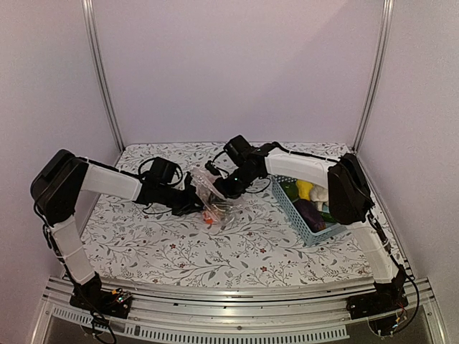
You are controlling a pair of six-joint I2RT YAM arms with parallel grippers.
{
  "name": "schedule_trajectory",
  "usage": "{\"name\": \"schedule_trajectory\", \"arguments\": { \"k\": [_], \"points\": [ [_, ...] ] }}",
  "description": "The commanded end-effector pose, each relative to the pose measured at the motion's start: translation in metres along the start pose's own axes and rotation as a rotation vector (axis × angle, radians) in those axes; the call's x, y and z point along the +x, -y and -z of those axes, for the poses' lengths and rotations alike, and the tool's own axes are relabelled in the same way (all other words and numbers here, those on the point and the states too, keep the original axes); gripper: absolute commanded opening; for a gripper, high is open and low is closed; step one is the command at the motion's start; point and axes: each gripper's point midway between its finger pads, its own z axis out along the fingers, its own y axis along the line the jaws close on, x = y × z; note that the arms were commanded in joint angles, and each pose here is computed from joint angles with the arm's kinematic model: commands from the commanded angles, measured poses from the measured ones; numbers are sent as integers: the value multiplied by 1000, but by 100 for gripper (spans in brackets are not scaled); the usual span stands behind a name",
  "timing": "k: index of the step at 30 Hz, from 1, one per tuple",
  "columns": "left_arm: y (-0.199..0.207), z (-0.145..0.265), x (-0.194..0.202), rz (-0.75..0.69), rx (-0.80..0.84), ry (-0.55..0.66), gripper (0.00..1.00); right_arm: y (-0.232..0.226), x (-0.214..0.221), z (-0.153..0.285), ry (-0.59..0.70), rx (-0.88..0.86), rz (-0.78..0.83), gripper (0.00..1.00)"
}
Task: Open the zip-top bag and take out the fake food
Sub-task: Adjust the zipper on the food storage bag at the center of the board, then adjust the zipper food storage bag at the center of the board.
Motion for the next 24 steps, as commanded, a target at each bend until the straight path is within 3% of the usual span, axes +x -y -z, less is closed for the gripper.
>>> {"name": "schedule_trajectory", "arguments": {
  "k": [1, 5, 13, 20, 24],
  "points": [
    [18, -4, 6, -28, 54, -22, 0, 47, 56, -38, -161, 119, -114, 35],
    [20, 0, 6, -35, 57, -11, 0, 64, 95, -33, -269, 185, -120, 37],
    [19, 3, 5, -44, 50, 2, 0, 68, 143, 21, -475, 218, -26, 39],
    [25, 4, 4, -48, 92, 13, 0, 64, 142, 55, -443, 159, -25, 41],
    [35, 14, -6, -79, 108, 71, 41, 50, 131, 68, -404, 110, 53, 41]
  ]
}}
